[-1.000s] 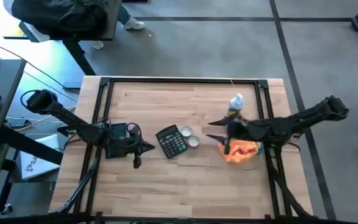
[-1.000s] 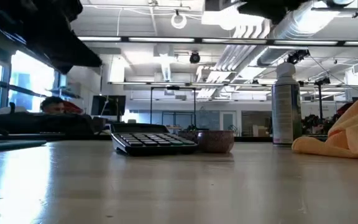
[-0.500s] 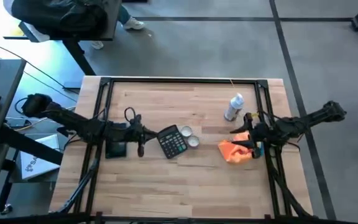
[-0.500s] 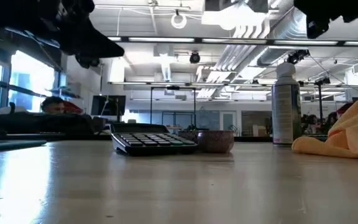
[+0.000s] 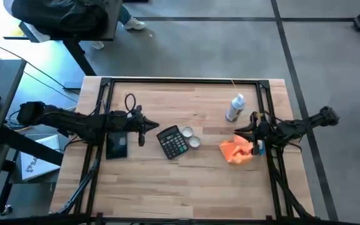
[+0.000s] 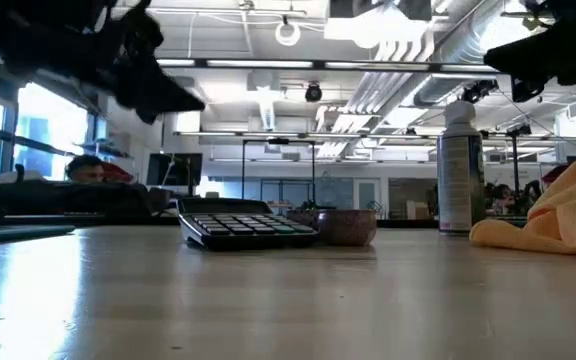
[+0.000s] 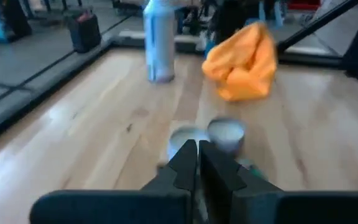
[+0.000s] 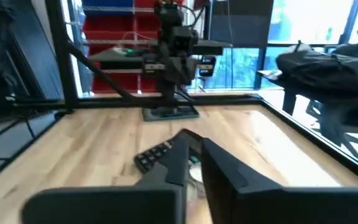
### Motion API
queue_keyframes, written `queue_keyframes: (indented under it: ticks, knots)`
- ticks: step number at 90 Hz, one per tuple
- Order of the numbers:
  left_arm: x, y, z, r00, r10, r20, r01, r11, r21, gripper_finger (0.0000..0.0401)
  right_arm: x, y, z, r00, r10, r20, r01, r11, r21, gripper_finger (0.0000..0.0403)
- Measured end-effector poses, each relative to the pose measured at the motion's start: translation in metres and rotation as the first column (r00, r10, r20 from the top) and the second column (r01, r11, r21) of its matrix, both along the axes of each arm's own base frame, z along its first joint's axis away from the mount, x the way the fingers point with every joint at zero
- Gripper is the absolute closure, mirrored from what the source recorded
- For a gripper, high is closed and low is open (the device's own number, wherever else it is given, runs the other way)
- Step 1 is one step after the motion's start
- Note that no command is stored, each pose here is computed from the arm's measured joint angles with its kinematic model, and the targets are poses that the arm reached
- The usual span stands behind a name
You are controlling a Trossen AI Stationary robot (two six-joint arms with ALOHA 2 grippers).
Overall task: Apply microfiber cloth
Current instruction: Return to Home Position
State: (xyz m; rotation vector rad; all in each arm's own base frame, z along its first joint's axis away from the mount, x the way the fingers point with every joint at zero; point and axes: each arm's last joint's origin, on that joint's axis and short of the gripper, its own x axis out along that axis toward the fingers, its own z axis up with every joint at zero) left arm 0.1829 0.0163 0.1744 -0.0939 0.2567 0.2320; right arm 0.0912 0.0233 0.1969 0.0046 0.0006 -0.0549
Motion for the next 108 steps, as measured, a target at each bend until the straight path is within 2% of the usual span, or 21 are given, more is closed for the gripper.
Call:
queue_keyframes:
  ticks: [10,16,21,29,38,50,61,74,81,88,99,108]
  knots:
    - [-0.020,0.006,-0.017,0.989,0.044,0.139,-0.039,0.999,-0.035,0.0401,-0.002,0.002,-0.009,0.997,0.076,0.024,-0.077,0.996,0.047,0.0400]
    - [-0.031,0.006,-0.022,0.975,0.027,0.221,-0.020,0.999,-0.035,0.0401,-0.001,0.002,-0.017,0.996,0.079,0.039,-0.082,0.994,0.074,0.0402]
    - [-0.031,0.006,-0.019,0.971,-0.001,0.241,0.007,1.000,-0.025,0.0401,0.001,0.002,-0.024,0.995,0.073,0.069,-0.079,0.993,0.093,0.0403]
    - [-0.033,0.005,-0.019,0.972,-0.048,0.230,0.050,0.999,-0.006,0.0401,0.002,0.001,-0.024,0.996,0.053,0.071,-0.060,0.993,0.100,0.0403]
    - [-0.035,0.005,-0.020,0.980,-0.031,0.199,0.030,1.000,0.009,0.0401,0.003,-0.002,-0.022,0.996,0.024,0.089,-0.030,0.997,0.069,0.0403]
    - [-0.041,0.007,-0.021,0.987,0.023,0.159,-0.025,1.000,0.011,0.0401,0.004,-0.004,-0.025,0.998,-0.006,0.056,0.001,0.997,0.077,0.0403]
    - [-0.049,0.003,-0.021,0.992,-0.018,0.124,0.015,1.000,0.024,0.0401,0.005,-0.006,-0.026,0.998,-0.038,0.050,0.032,0.994,0.107,0.0403]
    - [-0.058,-0.006,-0.008,0.964,-0.161,0.212,0.134,0.982,0.133,0.0401,0.005,-0.007,-0.026,0.998,-0.044,0.043,0.045,0.999,-0.029,0.0403]
    - [-0.065,-0.007,-0.002,0.957,-0.144,0.253,0.105,0.981,0.163,0.0401,0.005,-0.007,-0.026,0.998,-0.044,0.040,0.048,0.995,-0.086,0.0403]
    - [-0.071,-0.008,-0.004,0.964,-0.091,0.250,0.058,0.989,0.136,0.0401,0.005,-0.007,-0.026,0.998,-0.044,0.039,0.048,0.993,-0.107,0.0403]
    - [-0.080,-0.014,-0.012,0.974,-0.096,0.206,0.089,0.995,0.043,0.0401,0.005,-0.007,-0.026,0.998,-0.044,0.040,0.048,0.995,-0.083,0.0403]
    - [-0.085,-0.021,-0.003,0.935,-0.172,0.309,0.169,0.985,0.035,0.0401,0.005,-0.007,-0.026,0.998,-0.044,0.041,0.047,0.996,-0.076,0.0403]
